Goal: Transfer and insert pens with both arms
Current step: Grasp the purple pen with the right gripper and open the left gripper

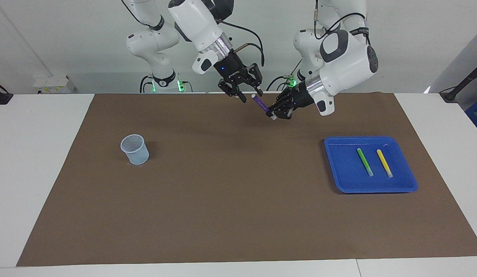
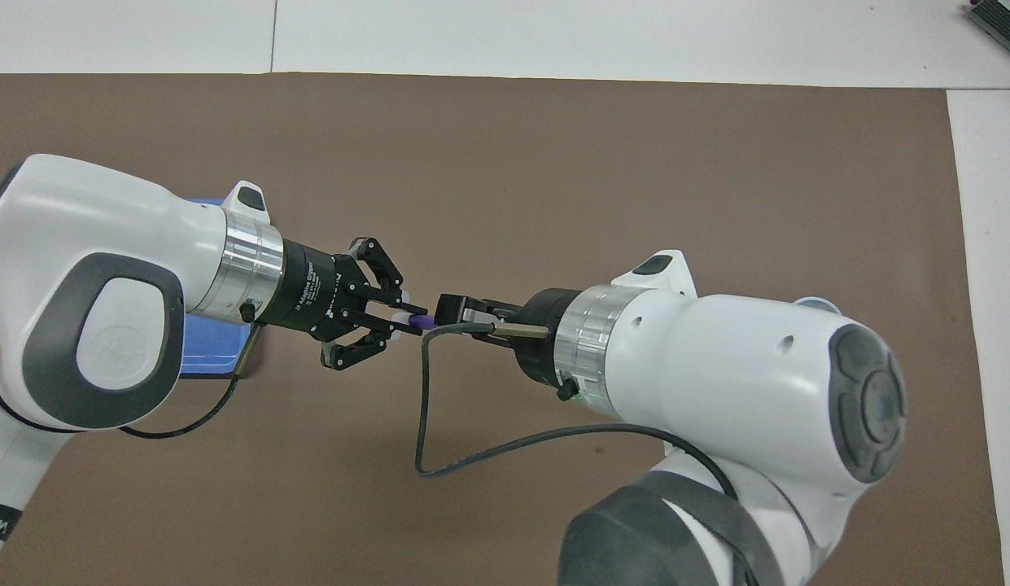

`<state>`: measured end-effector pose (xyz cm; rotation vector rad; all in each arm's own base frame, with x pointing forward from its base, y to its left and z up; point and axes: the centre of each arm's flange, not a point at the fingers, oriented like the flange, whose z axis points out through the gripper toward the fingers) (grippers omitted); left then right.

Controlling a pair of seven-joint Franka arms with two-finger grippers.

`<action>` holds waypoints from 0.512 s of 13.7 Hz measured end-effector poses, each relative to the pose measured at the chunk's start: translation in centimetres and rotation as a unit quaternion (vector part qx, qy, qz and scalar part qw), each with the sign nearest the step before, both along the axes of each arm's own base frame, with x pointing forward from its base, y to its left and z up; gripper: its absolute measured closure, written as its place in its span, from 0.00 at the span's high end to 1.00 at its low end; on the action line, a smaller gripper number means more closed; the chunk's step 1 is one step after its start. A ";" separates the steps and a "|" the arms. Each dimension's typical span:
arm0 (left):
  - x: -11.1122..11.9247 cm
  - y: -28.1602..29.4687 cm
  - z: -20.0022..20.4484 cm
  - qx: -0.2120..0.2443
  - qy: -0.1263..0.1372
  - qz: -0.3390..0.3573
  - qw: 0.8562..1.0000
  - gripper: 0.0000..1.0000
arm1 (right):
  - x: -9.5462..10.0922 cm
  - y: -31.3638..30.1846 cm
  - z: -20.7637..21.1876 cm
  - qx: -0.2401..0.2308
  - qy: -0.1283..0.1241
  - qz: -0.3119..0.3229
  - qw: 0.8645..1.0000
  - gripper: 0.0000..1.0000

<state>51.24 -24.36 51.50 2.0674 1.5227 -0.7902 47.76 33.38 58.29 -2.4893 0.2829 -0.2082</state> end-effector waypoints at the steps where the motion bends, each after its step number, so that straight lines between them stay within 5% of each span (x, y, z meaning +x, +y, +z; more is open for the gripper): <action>1: 0.0 0.0 0.0 -0.002 0.001 0.001 1.000 0.17 | 0.0 0.0 0.0 0.000 0.000 0.001 1.000 0.60; 7: 0.0 -0.1 0.1 -0.011 0.004 0.005 1.000 0.17 | -0.2 0.2 0.0 0.000 0.000 0.003 1.000 0.60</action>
